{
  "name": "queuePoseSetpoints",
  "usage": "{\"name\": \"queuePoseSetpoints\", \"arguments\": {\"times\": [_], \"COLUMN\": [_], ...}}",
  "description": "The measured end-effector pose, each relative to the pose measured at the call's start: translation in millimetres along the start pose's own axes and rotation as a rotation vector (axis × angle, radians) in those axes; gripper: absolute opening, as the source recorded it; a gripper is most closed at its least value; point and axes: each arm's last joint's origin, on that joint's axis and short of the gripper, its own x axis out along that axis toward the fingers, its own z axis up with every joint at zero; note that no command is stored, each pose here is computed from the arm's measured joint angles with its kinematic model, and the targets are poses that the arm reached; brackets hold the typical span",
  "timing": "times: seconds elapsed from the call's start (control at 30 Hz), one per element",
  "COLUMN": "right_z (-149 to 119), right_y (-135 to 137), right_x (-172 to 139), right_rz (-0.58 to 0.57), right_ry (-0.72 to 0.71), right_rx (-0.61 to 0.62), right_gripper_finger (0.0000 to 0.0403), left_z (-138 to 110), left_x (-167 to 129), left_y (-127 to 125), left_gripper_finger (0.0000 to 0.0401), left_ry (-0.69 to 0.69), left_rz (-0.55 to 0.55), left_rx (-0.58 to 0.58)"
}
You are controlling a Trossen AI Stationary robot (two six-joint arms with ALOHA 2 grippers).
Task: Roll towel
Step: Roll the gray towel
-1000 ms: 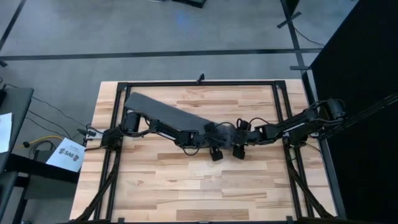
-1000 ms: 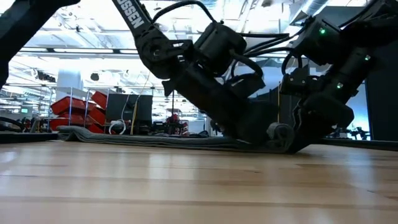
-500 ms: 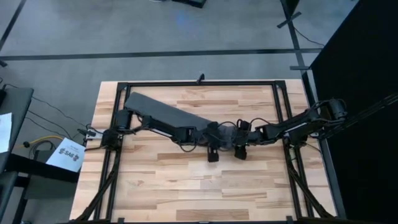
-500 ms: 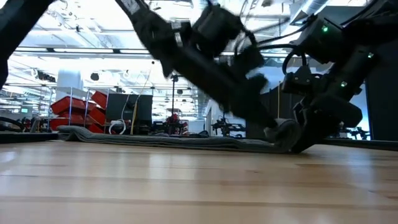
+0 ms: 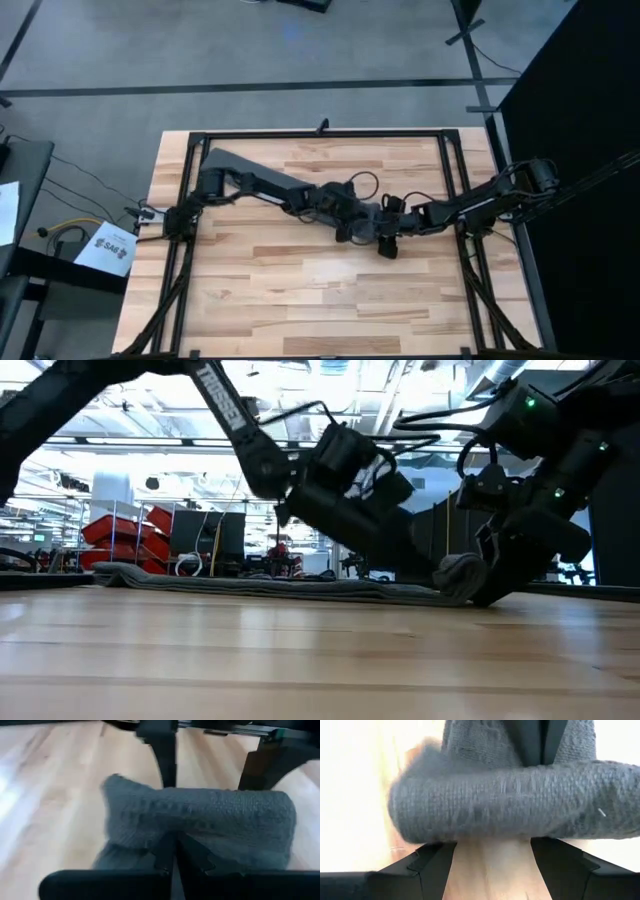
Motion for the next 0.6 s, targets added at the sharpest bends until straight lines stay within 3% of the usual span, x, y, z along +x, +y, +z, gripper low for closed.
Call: {"name": "queuePoseSetpoints", "arguments": {"times": [0.2, 0.6], "right_z": [2, 11], "right_y": [0, -1], "right_x": [0, -1], "right_rz": [0.004, -0.041], "right_ry": [-0.019, -0.057], "right_rx": [0.011, 0.006], "right_gripper_finger": [0.0255, 0.0255], "left_z": [-26, -28], "left_x": [19, 20], "left_y": [-1, 0], "left_gripper_finger": [0.0006, 0.0006], "left_ry": [-0.033, -0.050], "left_rz": [-0.013, 0.003], "left_rx": [-0.040, -0.017]}}
